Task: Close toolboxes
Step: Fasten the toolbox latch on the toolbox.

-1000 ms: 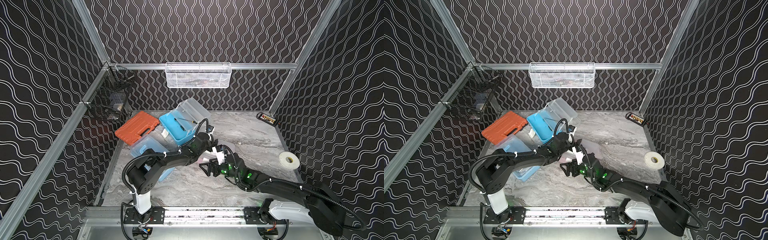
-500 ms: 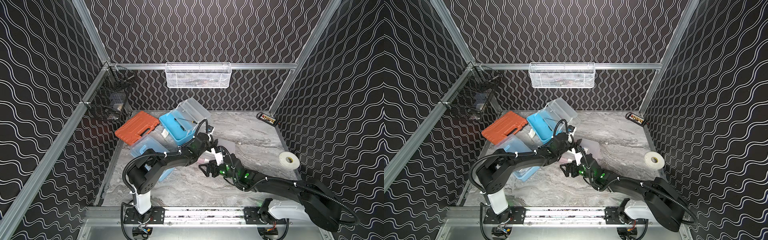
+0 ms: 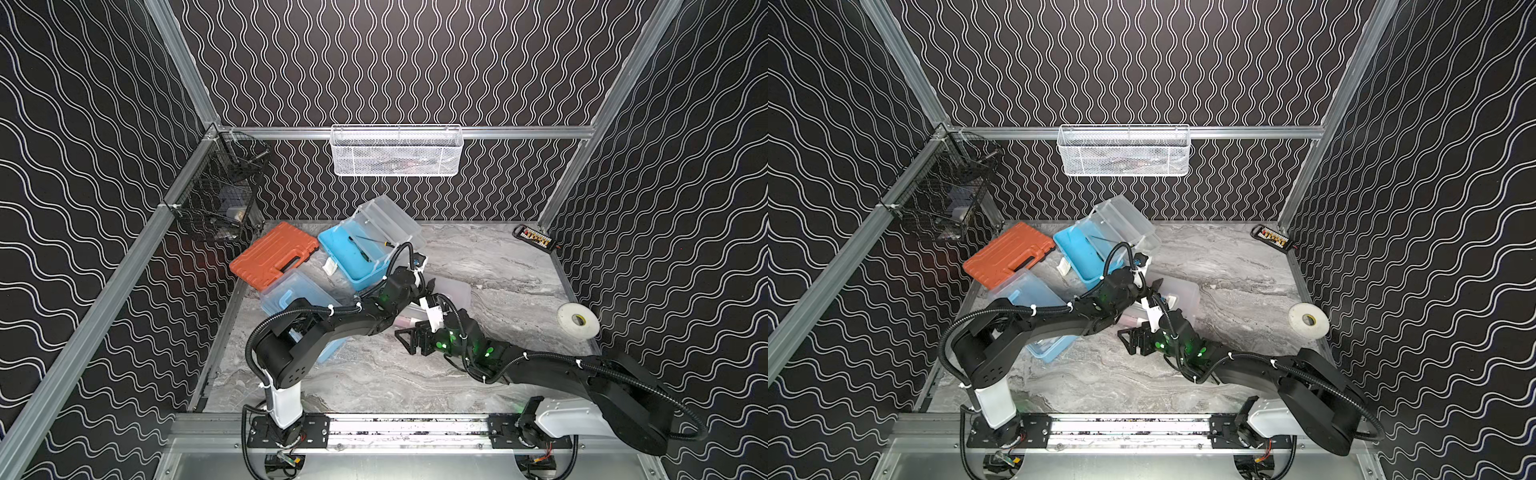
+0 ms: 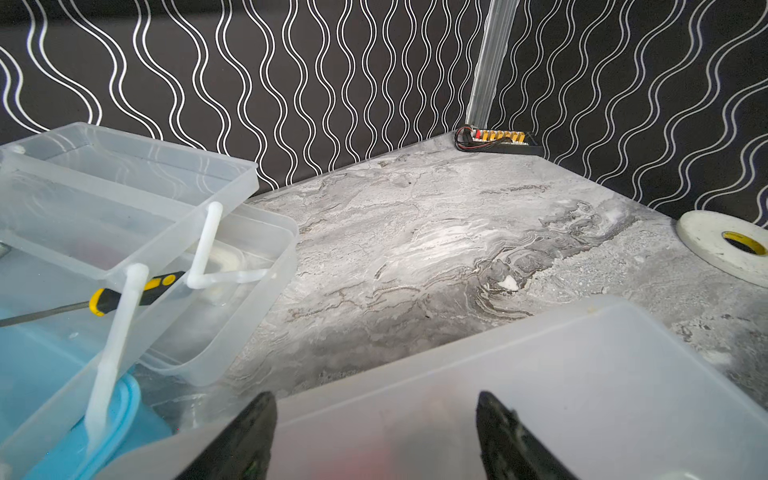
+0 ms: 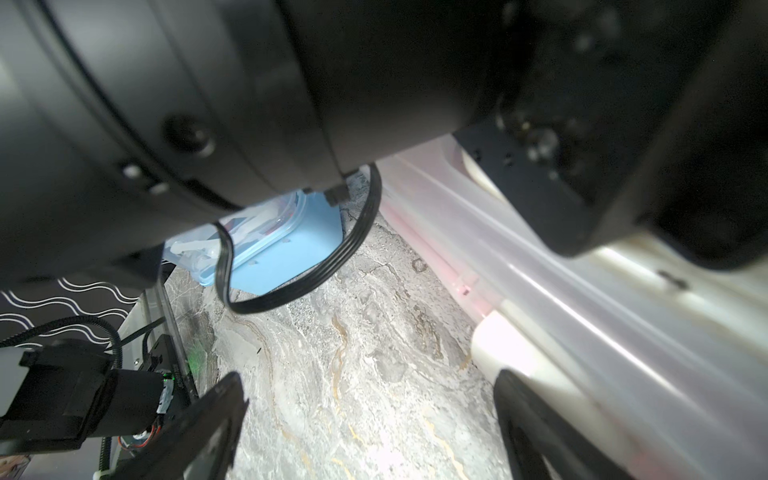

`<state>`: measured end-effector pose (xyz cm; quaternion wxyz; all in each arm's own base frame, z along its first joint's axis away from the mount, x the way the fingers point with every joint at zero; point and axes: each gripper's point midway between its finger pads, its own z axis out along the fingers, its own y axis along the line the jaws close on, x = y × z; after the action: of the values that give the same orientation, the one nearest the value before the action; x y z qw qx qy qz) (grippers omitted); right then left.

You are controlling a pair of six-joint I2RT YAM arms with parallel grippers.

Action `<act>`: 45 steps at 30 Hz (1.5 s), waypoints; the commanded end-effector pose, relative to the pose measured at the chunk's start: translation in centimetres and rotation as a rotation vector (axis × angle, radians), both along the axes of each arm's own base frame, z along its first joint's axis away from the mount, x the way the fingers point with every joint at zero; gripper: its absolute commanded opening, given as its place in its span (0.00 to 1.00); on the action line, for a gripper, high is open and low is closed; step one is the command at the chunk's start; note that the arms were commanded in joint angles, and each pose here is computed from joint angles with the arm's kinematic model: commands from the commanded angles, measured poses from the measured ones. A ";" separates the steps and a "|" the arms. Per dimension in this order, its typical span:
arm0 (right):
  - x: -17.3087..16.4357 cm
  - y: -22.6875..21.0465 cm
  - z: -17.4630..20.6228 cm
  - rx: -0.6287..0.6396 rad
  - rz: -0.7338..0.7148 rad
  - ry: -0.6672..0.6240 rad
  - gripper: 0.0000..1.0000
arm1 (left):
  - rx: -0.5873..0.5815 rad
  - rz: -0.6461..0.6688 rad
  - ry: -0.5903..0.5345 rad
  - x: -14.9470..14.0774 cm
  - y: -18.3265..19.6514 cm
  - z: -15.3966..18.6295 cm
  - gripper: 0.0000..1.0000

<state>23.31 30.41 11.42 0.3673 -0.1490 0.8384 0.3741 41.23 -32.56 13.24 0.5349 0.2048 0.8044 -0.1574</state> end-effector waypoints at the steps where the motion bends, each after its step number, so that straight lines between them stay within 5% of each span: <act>1: 1.1 -2.8 -3.4 -0.146 -0.127 0.036 0.95 | 0.201 -0.018 0.378 -5.3 3.0 -9.8 0.79; 13: 1.8 -3.6 -3.8 -0.163 -0.176 0.014 0.96 | 0.207 -0.025 0.379 -5.2 2.9 -9.9 0.79; 30: 1.3 -4.7 0.9 -0.093 -0.259 0.098 0.99 | 0.197 -0.026 0.380 -5.2 2.8 -10.1 0.78; 45: -1.6 -2.5 0.5 0.008 -0.114 0.175 0.98 | 0.193 -0.026 0.376 -5.0 2.7 -9.7 0.78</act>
<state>21.90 26.55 10.91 0.3129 -0.0630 0.8897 0.3265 41.19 -32.74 13.24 0.5345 0.2090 0.8031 -0.1602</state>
